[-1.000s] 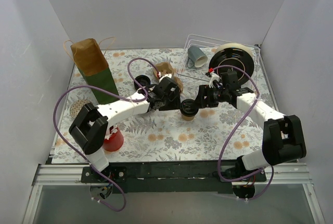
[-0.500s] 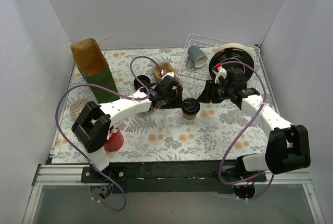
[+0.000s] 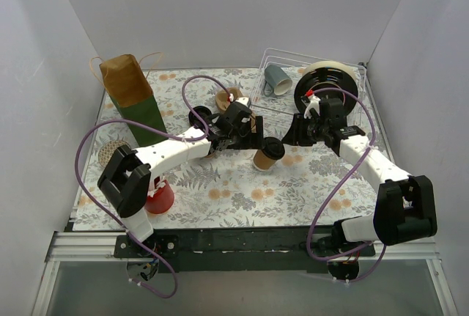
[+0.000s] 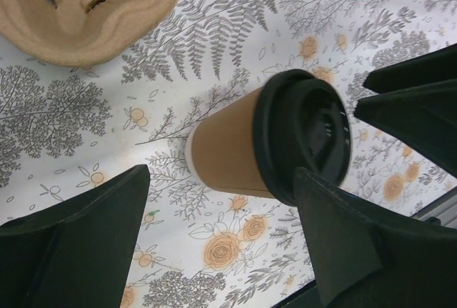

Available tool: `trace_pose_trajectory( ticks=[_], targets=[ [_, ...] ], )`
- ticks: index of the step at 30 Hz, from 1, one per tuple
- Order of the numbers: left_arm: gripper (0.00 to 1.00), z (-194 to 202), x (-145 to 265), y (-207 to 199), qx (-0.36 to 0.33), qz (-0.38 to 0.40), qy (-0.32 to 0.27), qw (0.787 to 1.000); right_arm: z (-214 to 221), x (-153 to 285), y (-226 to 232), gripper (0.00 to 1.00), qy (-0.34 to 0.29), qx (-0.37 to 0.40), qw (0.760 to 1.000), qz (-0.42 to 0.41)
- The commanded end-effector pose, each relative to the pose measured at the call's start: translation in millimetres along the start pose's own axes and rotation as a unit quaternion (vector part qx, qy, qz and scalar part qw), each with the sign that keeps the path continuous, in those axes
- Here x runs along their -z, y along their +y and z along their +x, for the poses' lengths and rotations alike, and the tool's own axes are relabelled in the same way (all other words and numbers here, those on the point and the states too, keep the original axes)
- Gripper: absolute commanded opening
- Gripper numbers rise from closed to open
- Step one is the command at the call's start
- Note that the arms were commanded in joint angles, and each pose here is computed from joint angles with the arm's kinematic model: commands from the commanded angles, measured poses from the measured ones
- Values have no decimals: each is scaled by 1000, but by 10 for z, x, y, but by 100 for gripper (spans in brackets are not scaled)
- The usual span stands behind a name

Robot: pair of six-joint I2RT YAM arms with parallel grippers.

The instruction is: Pack the takeout coffee

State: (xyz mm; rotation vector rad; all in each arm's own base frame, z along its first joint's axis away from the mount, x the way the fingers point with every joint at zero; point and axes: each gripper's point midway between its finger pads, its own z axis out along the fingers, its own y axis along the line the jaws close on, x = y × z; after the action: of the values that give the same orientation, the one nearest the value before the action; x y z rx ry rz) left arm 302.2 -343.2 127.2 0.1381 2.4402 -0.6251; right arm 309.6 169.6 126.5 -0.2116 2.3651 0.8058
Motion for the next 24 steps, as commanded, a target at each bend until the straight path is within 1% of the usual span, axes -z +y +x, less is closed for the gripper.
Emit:
trace_pose_trajectory(
  ticks=[1, 6, 11, 14, 16, 18, 20, 21, 22, 24],
  targets=[
    [81, -324, 248, -234, -5, 39, -44, 998, -113, -16, -40, 43, -22, 0, 1000, 12],
    [80, -147, 141, -92, -2, 18, -21, 1000, -75, -39, 5, 43, -20, 5, 1000, -8],
    [77, 4, 62, 96, 1, -6, -16, 1000, -34, -65, -6, 43, -16, 8, 1000, -13],
    [77, 61, 41, 131, 4, -8, -12, 1000, 4, -118, -36, 43, -8, 8, 1000, -13],
    [77, 20, 77, 89, 2, 0, -16, 1000, -25, -116, -25, 44, -8, 26, 999, -18],
    [77, -36, 108, 48, -4, 7, -21, 1000, -65, -100, -76, 55, -12, 43, 999, -2],
    [77, -85, 141, 0, -16, 14, -25, 999, -191, -64, -182, 64, -28, 62, 997, 35],
    [77, -110, 153, -8, -18, 14, -28, 999, -248, -55, -205, 65, -35, 72, 996, 44],
    [77, -126, 176, -13, -19, 14, -31, 999, -384, -33, -238, 66, -59, 101, 991, 57],
    [77, -144, 209, -23, -21, 16, -33, 999, -483, -34, -290, 67, -77, 140, 985, 69]
  ],
)
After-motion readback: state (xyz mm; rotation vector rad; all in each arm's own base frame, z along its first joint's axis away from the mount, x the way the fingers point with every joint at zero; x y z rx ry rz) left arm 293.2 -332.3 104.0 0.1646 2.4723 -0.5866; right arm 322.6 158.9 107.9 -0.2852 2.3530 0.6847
